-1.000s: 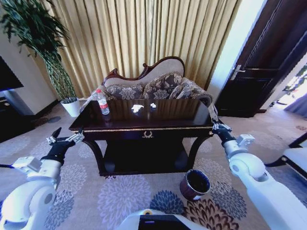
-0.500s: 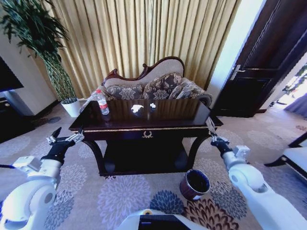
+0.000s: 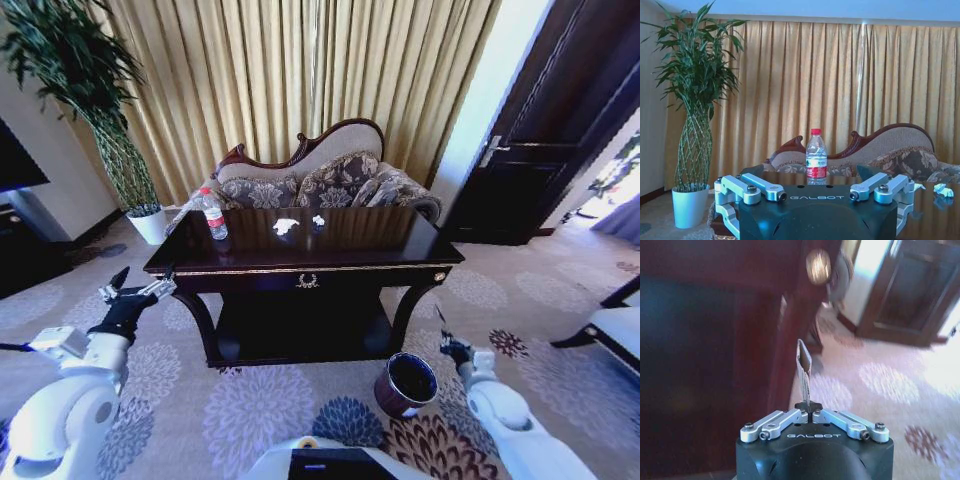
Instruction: Move to the front of the table and place the trash on the table into the trash bin.
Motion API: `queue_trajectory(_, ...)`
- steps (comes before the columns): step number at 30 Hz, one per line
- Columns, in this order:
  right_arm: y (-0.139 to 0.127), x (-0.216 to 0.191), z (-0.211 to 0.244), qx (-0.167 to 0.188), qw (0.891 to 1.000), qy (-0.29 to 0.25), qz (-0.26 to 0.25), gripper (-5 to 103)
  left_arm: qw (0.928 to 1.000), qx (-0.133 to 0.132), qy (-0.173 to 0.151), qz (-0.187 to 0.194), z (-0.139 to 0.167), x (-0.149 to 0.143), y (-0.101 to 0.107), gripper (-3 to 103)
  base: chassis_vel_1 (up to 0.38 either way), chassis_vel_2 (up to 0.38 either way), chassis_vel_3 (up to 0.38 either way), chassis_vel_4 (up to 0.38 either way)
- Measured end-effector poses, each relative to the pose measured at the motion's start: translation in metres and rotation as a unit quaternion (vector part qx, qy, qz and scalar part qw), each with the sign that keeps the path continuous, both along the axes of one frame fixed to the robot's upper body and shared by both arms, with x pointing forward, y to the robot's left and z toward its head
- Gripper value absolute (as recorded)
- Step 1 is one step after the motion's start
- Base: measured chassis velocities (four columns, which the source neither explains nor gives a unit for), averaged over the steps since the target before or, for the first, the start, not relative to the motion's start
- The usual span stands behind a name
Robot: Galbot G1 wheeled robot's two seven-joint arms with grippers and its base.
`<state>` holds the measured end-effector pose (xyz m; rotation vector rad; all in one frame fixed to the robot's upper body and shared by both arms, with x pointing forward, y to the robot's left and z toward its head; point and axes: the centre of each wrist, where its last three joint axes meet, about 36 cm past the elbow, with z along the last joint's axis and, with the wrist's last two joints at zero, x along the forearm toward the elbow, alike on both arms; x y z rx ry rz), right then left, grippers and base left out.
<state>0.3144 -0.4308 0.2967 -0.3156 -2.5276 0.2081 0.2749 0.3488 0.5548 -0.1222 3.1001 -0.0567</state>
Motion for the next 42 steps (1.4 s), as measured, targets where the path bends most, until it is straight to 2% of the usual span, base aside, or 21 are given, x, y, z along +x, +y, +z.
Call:
queue_trajectory(6,0.001,-0.006,-0.038,0.003,0.999,0.047,-0.002,0,1.0000,0.000,-0.001,0.001,0.000,0.000,0.000,100,0.000,0.000,0.000,0.000)
queue_trajectory(11,0.003,-0.006,-0.078,-0.016,0.995,0.094,-0.004,0,1.0000,-0.001,-0.004,0.002,0.000,-0.001,-0.002,100,0.000,0.000,0.000,0.000)
queue_trajectory(26,-0.001,0.006,-0.115,-0.029,0.989,0.142,-0.019,0,1.0000,0.001,-0.008,0.001,0.003,-0.002,-0.003,100,0.000,0.000,0.000,0.000)
queue_trajectory(27,-0.001,0.006,-0.115,-0.030,0.989,0.142,-0.019,-3,1.0000,0.001,-0.008,0.001,0.003,-0.002,-0.004,100,0.000,0.000,0.000,0.000)
queue_trajectory(28,-0.001,0.006,-0.114,-0.032,0.989,0.143,-0.018,2,1.0000,0.001,-0.008,0.001,0.003,-0.002,-0.004,100,0.000,0.000,0.000,0.000)
queue_trajectory(29,-0.001,0.006,-0.114,-0.032,0.989,0.143,-0.018,2,1.0000,0.001,-0.008,0.001,0.003,-0.002,-0.004,100,0.000,0.000,0.000,0.000)
queue_trajectory(32,-0.003,0.007,-0.111,-0.035,0.989,0.139,-0.018,18,1.0000,-0.001,-0.007,0.001,0.003,-0.002,-0.004,100,0.000,0.000,0.000,0.000)
queue_trajectory(34,-0.003,0.008,-0.110,-0.035,0.990,0.138,-0.018,18,1.0000,-0.001,-0.007,0.001,0.003,-0.002,-0.004,100,0.000,0.000,0.000,0.000)
queue_trajectory(36,-0.003,0.008,-0.108,-0.035,0.990,0.135,-0.018,28,1.0000,-0.001,-0.007,0.000,0.002,-0.002,-0.005,100,0.000,0.000,0.000,0.000)
queue_trajectory(37,-0.003,0.008,-0.108,-0.035,0.990,0.135,-0.018,28,1.0000,-0.001,-0.007,0.000,0.002,-0.002,-0.005,100,0.000,0.000,0.000,0.000)
queue_trajectory(39,-0.002,0.007,-0.106,-0.035,0.990,0.133,-0.017,41,1.0000,0.000,-0.008,0.000,0.003,-0.002,-0.004,100,0.000,0.000,0.000,0.000)
queue_trajectory(40,-0.002,0.007,-0.106,-0.035,0.990,0.133,-0.017,41,1.0000,0.000,-0.008,0.000,0.003,-0.002,-0.004,100,0.000,0.000,0.000,0.000)
queue_trajectory(42,-0.002,0.007,-0.105,-0.035,0.990,0.132,-0.016,51,1.0000,0.000,-0.008,0.000,0.003,-0.002,-0.004,100,0.000,0.000,0.000,0.000)
